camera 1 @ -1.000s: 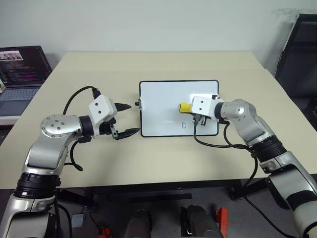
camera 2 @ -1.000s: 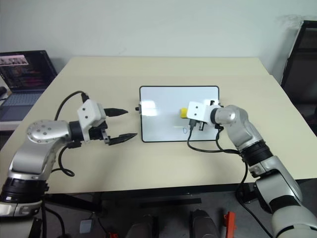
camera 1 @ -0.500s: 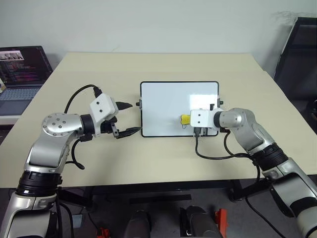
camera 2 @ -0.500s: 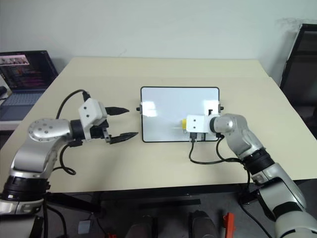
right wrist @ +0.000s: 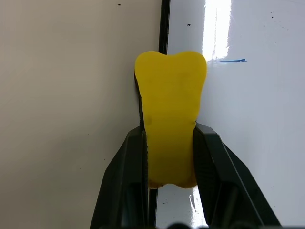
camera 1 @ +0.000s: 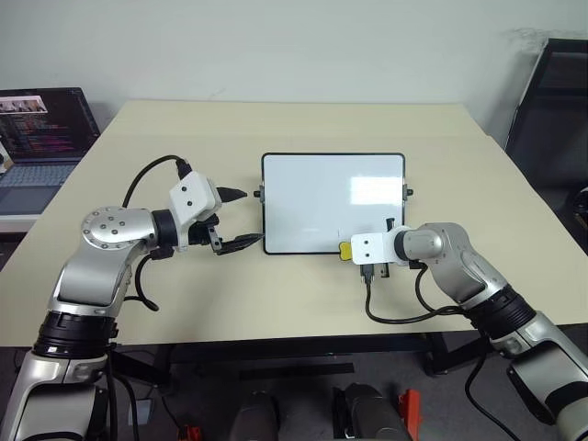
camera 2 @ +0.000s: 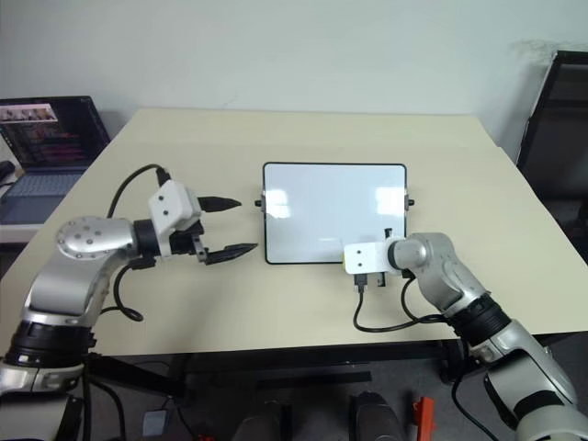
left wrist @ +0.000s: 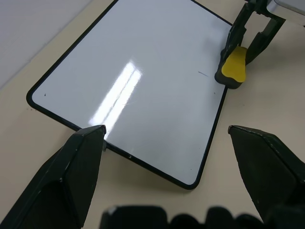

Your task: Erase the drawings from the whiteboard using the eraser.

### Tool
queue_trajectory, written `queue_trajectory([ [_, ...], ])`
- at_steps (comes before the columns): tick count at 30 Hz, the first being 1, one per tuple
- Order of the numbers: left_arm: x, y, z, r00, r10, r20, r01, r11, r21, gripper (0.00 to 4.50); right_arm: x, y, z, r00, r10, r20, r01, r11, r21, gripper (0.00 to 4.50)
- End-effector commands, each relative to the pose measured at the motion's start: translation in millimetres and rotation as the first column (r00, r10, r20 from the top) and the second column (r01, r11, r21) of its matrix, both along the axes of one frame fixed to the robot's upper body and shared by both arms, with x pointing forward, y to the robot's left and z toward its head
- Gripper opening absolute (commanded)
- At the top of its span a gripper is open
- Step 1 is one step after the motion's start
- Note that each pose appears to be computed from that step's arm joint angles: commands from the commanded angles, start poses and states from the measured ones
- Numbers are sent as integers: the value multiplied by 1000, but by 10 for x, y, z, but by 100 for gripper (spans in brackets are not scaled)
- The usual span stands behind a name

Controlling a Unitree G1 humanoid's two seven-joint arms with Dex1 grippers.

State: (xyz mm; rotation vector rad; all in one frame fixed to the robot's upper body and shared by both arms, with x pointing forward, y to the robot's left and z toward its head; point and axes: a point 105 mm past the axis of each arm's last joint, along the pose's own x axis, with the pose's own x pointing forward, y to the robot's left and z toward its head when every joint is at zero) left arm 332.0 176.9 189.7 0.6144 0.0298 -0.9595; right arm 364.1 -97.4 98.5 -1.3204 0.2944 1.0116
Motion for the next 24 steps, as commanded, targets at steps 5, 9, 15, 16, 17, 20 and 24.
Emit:
queue_trajectory([
  [5,10,-36,123,999,-17,52,16,1000,3,450,257,-67,281,991,-79,111,81,997,-14,96],
  [9,3,-21,116,999,-10,52,10,1000,2,450,358,11,516,980,-81,184,80,997,13,96],
  [15,10,-19,116,999,-6,53,6,1000,1,450,536,-29,601,954,-172,247,164,985,53,96],
  [16,10,-19,116,999,-6,53,6,1000,1,450,544,-41,585,952,-181,245,173,983,53,96],
  [17,12,-19,116,999,-6,53,6,1000,1,450,529,-42,547,957,-176,232,170,984,47,96],
  [20,11,-20,114,999,-7,51,7,1000,2,450,437,-16,424,973,-142,183,140,990,26,96],
  [24,13,-25,109,999,-9,49,9,1000,1,450,294,21,199,988,-116,99,115,993,13,96],
])
